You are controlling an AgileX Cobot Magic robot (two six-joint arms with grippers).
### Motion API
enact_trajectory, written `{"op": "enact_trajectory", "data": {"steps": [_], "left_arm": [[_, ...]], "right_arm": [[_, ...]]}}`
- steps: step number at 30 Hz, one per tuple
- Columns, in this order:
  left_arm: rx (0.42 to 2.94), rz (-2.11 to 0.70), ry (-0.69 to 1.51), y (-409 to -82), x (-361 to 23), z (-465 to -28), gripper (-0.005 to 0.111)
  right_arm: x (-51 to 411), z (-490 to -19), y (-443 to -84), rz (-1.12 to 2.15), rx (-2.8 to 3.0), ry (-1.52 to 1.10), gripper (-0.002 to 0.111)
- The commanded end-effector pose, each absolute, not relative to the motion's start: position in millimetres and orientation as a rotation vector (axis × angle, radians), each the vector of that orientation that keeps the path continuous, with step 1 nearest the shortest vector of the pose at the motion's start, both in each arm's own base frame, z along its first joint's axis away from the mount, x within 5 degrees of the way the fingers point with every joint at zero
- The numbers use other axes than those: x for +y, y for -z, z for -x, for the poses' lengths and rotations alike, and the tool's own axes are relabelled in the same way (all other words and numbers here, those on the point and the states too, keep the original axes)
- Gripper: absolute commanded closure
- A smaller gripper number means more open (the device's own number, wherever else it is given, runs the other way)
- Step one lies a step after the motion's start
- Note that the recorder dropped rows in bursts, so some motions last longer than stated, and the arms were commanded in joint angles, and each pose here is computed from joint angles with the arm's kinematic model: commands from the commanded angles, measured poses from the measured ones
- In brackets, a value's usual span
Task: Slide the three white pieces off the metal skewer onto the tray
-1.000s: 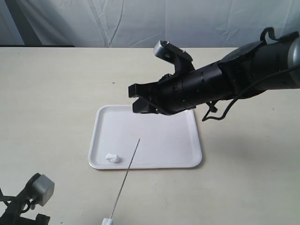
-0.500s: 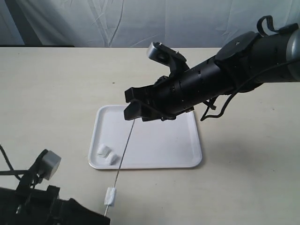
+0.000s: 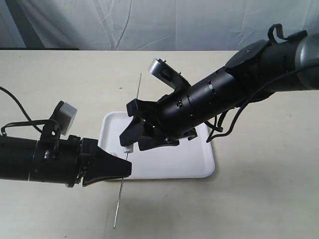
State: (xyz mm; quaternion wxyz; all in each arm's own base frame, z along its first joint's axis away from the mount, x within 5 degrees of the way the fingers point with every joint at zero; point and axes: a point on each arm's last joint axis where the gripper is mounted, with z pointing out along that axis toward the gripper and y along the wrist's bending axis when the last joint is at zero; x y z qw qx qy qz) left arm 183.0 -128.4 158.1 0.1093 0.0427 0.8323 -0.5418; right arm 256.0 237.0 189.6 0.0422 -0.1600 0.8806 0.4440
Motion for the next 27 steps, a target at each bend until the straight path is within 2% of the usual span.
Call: {"op": "enact_trajectory", "data": {"steps": [1, 5, 10, 27], "left_arm": [[2.436, -0.117, 1.590, -160.3, -128.3, -184.9, 0.107], [2.436, -0.115, 1.591, -160.3, -128.3, -184.9, 0.107], [2.410, -0.135, 1.651, -163.9, -130.0, -182.9, 0.107], [2.405, -0.136, 1.663, -164.5, -130.3, -182.6, 0.107]], "right_arm": [[237.9, -255.0, -190.3, 0.482, 2.685, -1.396, 0.061], [243.7, -249.5, -190.3, 0.522, 2.683, -1.399, 0.063], [247.0, -248.2, -188.8, 0.554, 2.668, -1.356, 0.080], [247.3, -246.2, -189.6, 0.581, 2.667, -1.378, 0.079]]}}
